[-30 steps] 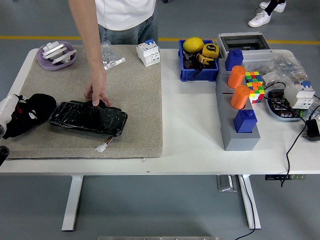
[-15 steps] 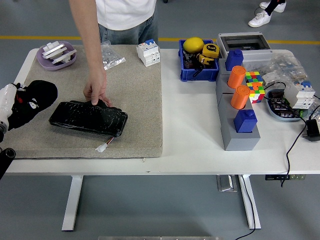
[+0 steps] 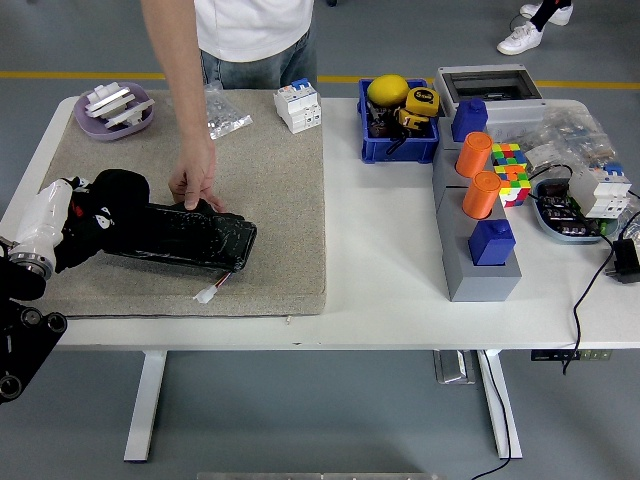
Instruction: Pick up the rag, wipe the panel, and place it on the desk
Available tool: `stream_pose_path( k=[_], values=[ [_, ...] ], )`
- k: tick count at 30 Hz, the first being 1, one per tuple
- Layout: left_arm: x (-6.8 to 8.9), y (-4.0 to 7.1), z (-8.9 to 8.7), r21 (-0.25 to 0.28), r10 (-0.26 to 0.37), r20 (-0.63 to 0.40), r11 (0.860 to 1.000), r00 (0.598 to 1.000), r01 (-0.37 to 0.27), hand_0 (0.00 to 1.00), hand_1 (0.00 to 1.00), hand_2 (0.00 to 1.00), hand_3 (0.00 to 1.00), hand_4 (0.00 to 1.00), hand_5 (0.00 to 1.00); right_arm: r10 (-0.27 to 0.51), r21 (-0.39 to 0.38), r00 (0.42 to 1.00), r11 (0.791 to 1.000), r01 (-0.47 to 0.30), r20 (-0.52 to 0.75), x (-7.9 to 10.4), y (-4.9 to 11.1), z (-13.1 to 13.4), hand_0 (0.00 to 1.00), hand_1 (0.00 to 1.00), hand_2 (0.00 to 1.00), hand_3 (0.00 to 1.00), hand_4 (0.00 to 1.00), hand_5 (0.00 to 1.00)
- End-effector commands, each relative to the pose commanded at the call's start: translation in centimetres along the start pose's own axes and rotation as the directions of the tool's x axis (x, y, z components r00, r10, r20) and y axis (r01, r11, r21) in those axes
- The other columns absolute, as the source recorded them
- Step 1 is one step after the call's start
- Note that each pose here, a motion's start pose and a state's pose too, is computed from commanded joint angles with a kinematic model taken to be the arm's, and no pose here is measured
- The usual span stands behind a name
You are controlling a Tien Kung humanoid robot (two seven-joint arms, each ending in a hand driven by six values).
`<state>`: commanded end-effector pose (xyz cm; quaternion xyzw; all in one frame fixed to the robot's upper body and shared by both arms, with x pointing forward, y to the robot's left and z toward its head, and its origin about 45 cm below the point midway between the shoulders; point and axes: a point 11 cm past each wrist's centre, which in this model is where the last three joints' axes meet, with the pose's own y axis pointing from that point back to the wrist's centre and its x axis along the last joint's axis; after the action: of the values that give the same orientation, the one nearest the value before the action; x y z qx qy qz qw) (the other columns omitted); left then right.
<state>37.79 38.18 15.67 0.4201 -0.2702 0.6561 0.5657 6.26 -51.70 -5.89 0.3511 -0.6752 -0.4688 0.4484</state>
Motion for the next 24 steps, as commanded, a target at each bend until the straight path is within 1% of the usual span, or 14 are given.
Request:
stream_pose_path(
  k=[8,12,14,18,24],
  values=[
    [-1.8,0.9,2.0,-0.041,-0.028,0.008,0.999,1.0,0.028,0.231,0.173,0.578,0.55,0.096,0.002,0.001,0.001,1.0,1.0,-0.001,0.001,0.1,0.0,0.0,0.786,0.489,0.685,0.631,0.998,0.523],
    [-3.1,1.7,3.6,-0.079,-0.052,0.009,0.995,0.999,0.052,0.231,0.172,0.579,0.55,0.097,0.002,0.003,-0.002,1.0,1.0,-0.003,0.001,0.2,0.0,0.1,0.786,0.489,0.684,0.632,0.998,0.526],
    [-3.5,2.0,4.1,-0.096,-0.059,0.013,0.994,0.998,0.06,0.231,0.172,0.579,0.55,0.097,0.002,0.004,-0.002,1.0,1.0,-0.004,0.001,0.3,0.0,0.1,0.786,0.489,0.684,0.632,0.998,0.526],
    [-4.7,2.8,5.7,-0.136,-0.093,0.018,0.986,0.995,0.095,0.231,0.171,0.58,0.551,0.099,0.002,0.005,-0.003,1.0,1.0,-0.005,-0.001,0.3,0.0,0.1,0.785,0.488,0.684,0.632,0.998,0.527],
    [-6.7,4.1,7.6,-0.191,-0.155,0.02,0.969,0.988,0.156,0.231,0.17,0.579,0.552,0.098,0.002,0.007,-0.003,1.0,1.0,-0.007,-0.002,0.4,0.0,0.2,0.784,0.488,0.684,0.632,0.998,0.527]
  ],
)
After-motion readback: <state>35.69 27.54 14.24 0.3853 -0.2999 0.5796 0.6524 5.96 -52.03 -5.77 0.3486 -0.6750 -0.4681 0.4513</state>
